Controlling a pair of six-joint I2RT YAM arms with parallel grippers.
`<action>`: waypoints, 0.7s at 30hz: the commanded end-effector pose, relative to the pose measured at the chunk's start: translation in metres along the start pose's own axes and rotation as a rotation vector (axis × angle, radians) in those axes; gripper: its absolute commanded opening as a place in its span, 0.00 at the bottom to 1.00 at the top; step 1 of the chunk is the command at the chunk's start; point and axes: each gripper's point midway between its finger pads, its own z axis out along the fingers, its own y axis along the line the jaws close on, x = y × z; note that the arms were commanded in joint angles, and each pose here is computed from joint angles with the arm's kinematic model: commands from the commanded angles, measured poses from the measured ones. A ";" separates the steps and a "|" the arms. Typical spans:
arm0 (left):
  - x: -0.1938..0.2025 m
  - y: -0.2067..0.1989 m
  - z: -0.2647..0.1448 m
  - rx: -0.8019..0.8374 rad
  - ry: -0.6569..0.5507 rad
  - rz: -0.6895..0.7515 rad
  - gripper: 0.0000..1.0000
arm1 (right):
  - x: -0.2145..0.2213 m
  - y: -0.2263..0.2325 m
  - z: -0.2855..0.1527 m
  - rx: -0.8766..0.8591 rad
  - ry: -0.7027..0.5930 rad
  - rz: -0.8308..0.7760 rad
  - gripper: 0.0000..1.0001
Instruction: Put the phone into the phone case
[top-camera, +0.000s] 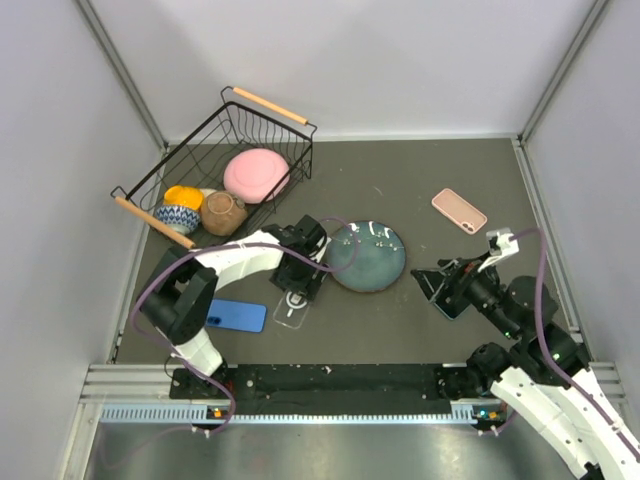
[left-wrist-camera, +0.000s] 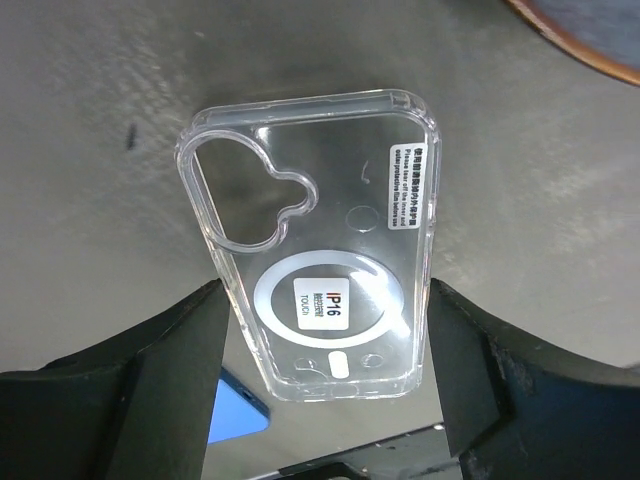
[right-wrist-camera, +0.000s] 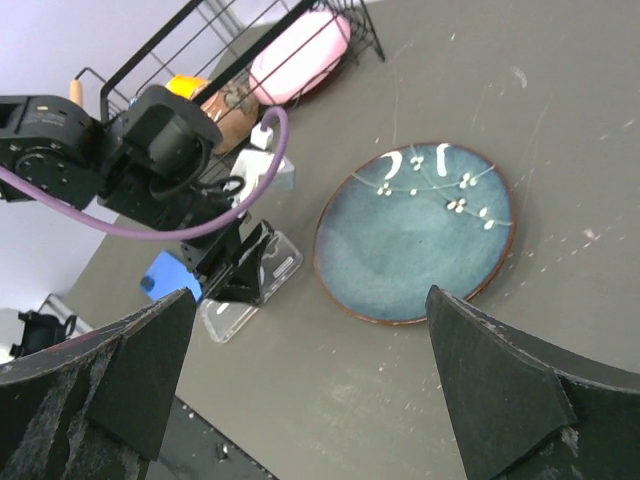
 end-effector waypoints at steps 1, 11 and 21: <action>-0.010 -0.030 -0.028 0.174 -0.093 -0.042 0.56 | 0.017 0.015 0.010 -0.085 0.047 0.102 0.99; -0.029 -0.075 -0.081 0.541 -0.260 -0.232 0.50 | 0.075 0.056 0.044 -0.384 0.208 0.397 0.81; -0.041 -0.104 -0.149 0.852 -0.511 -0.296 0.50 | 0.105 0.077 0.053 -0.503 0.235 0.423 0.64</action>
